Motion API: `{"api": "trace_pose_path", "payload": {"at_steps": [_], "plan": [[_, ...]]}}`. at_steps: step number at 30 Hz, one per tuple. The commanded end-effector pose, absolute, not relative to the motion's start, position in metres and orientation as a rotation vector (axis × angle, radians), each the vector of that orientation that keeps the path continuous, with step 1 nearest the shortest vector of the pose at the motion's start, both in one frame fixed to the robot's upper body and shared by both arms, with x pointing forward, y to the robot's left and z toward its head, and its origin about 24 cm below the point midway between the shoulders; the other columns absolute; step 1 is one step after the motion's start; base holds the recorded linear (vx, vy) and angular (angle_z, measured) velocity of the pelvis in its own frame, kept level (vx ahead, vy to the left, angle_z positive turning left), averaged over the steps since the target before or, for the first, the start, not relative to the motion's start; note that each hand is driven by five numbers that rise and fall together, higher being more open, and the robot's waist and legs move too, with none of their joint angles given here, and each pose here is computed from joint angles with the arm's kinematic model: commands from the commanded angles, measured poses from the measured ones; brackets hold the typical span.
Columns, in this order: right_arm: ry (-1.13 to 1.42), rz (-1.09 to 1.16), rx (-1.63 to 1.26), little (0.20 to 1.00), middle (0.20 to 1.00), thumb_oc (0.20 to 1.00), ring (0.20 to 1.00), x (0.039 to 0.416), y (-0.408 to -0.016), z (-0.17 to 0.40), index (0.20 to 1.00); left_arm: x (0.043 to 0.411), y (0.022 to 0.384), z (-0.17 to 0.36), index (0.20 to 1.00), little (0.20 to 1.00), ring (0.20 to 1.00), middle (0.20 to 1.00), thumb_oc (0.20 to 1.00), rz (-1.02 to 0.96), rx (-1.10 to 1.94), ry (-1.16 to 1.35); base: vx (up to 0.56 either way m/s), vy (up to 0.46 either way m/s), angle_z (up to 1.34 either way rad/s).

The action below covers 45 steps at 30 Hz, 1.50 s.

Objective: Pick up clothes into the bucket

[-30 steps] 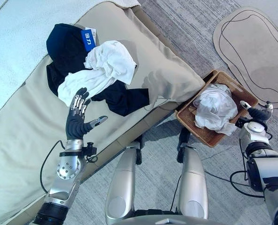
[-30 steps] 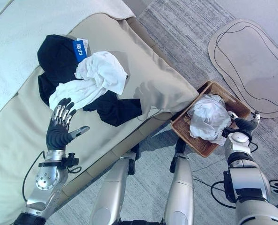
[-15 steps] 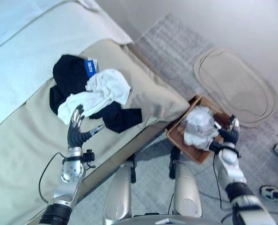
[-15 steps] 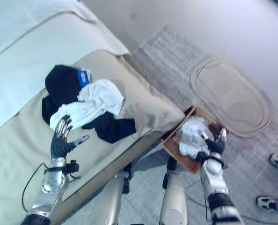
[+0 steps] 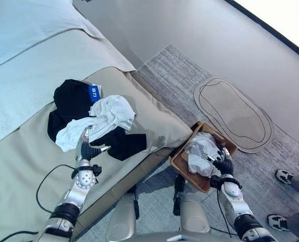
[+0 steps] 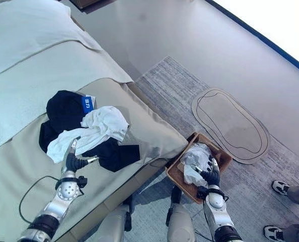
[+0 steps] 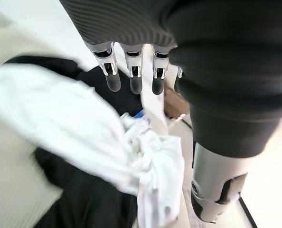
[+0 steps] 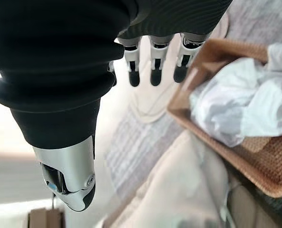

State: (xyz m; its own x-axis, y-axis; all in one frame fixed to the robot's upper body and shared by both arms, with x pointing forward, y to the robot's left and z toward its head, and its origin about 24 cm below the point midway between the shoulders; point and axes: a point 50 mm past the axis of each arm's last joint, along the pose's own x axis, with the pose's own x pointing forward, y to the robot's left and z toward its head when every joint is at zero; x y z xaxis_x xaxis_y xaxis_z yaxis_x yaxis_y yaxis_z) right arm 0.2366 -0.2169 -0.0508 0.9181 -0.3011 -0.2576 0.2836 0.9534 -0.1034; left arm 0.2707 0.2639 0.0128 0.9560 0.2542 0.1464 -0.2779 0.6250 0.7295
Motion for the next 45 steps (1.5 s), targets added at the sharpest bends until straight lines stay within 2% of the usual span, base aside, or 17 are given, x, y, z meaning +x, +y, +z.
{"api": "trace_pose_path", "payload": {"at_steps": [1,10,21,34,40,45], "plan": [[0.091,-0.248,-0.093,1.0,1.0,1.0,1.0,0.261,-0.211,-0.016,1.0,0.284,0.282,0.043,1.0,1.0,1.0,1.0,1.0,0.355,1.059,-0.158,-0.11,0.078,-0.08],[-0.12,-0.198,-0.141,1.0,1.0,1.0,1.0,0.278,-0.212,0.031,1.0,0.298,0.287,0.06,1.0,1.0,1.0,1.0,1.0,0.371,1.302,-0.237,-0.09,0.026,-0.04],[-0.176,-0.227,-0.178,1.0,1.0,1.0,1.0,0.273,-0.235,0.042,1.0,0.307,0.291,0.071,1.0,1.0,1.0,1.0,1.0,0.161,1.709,-0.319,-0.03,0.021,-0.05],[-0.214,-0.22,-0.143,1.0,1.0,1.0,1.0,0.278,-0.228,0.049,1.0,0.33,0.278,0.09,1.0,1.0,1.0,1.0,1.0,0.15,1.803,-0.401,0.0,0.004,-0.01],[-0.224,-0.225,-0.144,1.0,1.0,1.0,1.0,0.279,-0.23,0.053,1.0,0.339,0.279,0.084,1.0,1.0,1.0,1.0,1.0,0.097,1.889,-0.3,0.01,0.028,-0.02],[-0.213,-0.251,-0.139,1.0,1.0,1.0,1.0,0.277,-0.24,0.053,1.0,0.348,0.268,0.094,1.0,1.0,1.0,1.0,1.0,0.001,1.906,-0.324,0.0,0.024,-0.11]]}}
